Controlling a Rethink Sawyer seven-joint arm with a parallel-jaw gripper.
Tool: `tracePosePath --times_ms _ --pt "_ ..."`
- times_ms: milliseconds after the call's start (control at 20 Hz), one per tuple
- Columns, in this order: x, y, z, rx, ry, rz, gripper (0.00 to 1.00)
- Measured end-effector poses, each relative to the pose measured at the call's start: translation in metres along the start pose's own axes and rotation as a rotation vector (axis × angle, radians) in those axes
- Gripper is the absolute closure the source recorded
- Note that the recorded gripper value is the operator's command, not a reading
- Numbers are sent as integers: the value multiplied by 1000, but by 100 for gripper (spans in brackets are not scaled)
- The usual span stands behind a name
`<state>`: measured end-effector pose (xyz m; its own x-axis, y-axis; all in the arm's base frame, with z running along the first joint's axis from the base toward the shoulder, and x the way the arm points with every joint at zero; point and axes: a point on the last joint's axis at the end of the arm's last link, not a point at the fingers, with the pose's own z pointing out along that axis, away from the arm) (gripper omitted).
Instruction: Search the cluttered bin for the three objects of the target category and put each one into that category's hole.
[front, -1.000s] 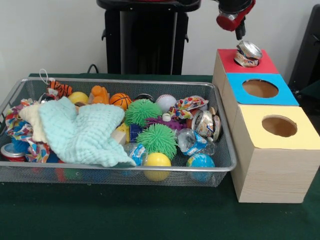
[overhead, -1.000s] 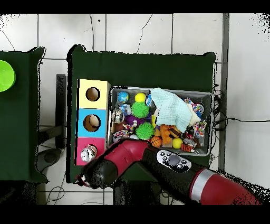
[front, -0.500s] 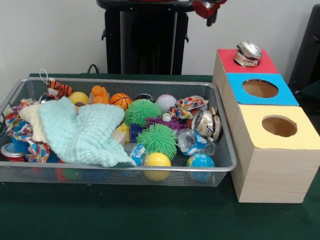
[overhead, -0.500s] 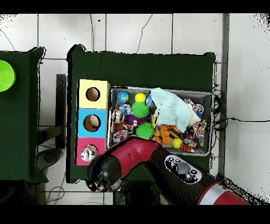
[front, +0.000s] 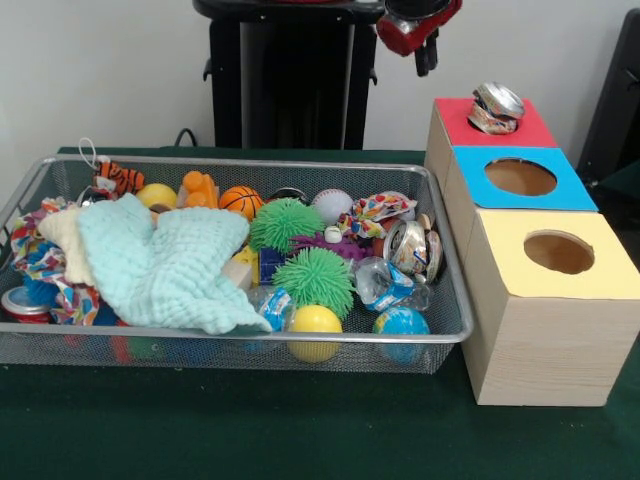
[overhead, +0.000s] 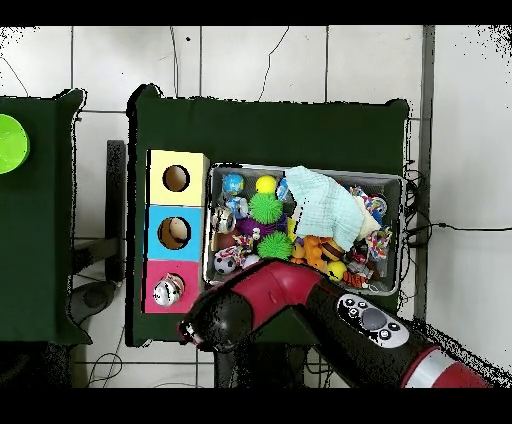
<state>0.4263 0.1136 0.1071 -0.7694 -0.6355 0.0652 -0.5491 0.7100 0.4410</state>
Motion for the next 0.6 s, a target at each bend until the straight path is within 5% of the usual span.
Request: tracePosePath --times_ms 250,600 --pt "-10 -21 5 -76 -193 62 100" --pt "-9 -33 8 -187 -246 109 100"
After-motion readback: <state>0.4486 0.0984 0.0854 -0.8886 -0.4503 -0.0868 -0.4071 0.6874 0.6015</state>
